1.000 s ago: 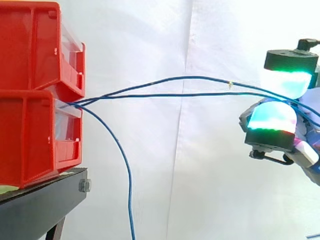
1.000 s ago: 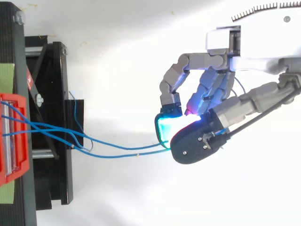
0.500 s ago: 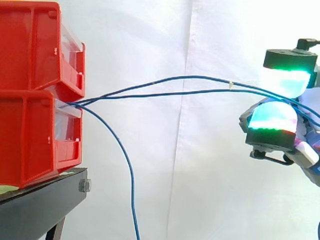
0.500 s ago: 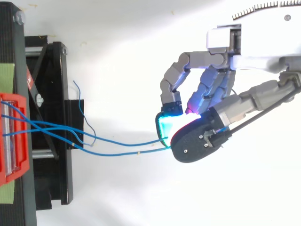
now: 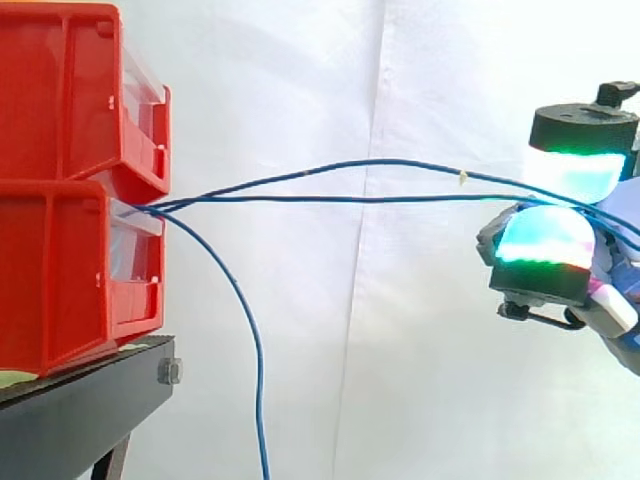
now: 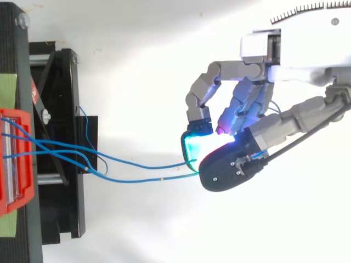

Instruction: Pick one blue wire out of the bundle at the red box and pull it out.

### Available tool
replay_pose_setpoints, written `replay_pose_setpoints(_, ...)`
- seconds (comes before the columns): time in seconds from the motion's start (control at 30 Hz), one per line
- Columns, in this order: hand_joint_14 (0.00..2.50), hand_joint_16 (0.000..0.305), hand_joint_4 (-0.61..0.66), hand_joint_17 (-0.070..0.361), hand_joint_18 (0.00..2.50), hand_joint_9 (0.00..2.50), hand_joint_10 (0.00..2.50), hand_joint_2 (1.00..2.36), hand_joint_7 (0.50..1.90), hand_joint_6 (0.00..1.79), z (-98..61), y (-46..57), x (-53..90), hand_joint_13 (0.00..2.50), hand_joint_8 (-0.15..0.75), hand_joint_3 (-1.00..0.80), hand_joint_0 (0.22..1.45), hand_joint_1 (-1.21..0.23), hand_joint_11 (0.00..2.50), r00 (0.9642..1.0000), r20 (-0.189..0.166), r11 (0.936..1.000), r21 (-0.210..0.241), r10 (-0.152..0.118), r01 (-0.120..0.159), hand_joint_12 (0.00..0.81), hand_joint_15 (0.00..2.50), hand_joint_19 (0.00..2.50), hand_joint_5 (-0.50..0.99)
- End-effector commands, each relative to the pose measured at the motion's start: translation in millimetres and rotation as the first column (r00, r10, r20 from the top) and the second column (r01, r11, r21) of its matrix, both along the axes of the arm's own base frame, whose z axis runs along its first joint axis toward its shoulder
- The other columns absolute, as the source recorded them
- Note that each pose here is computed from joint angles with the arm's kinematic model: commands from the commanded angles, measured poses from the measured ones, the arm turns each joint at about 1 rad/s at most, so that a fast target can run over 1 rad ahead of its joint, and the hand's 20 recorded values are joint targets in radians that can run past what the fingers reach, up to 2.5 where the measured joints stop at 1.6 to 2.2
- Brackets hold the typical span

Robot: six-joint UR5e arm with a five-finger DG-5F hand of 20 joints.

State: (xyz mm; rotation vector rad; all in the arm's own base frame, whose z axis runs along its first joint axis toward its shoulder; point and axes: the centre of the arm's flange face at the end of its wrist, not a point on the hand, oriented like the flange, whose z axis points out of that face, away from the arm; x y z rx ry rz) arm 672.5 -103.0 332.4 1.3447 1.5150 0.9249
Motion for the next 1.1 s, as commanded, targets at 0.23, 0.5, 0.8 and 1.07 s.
replay_pose_setpoints(0.23, 0.02, 0.054, 0.09, 0.121, 1.02, 1.09, 0.01, 1.01, 1.05, 0.94, -8.6, 1.8, 5.1, 1.28, 0.383, -0.17, 0.63, -0.75, 0.5, 0.9997, 0.001, 0.9985, -0.049, -0.024, 0.024, 0.441, 0.65, 0.46, -0.14)
replay_pose_setpoints(0.5, 0.02, 0.054, 0.1, 0.121, 1.02, 1.1, 0.01, 1.01, 1.06, 0.94, -24.0, 4.3, 18.4, 1.28, 0.389, -0.17, 0.63, -0.75, 0.5, 0.9976, 0.039, 0.9961, -0.065, -0.057, 0.06, 0.446, 0.65, 0.46, -0.14)
replay_pose_setpoints(0.8, 0.02, 0.054, 0.1, 0.121, 1.02, 1.1, 0.01, 1.01, 1.06, 0.94, -26.2, 2.8, 20.7, 1.27, 0.389, -0.18, 0.63, -0.75, 0.5, 0.9972, 0.049, 0.9964, -0.061, -0.057, 0.059, 0.448, 0.64, 0.46, -0.14)
replay_pose_setpoints(1.07, 0.01, 0.053, 0.12, 0.12, 0.99, 0.72, 0.0, 1.01, 1.06, 0.94, -25.2, 0.2, 20.0, 1.05, 0.38, -0.18, 0.63, -0.76, 0.29, 0.9968, 0.049, 0.9957, -0.065, -0.063, 0.066, 0.453, 0.54, 0.42, -0.13)
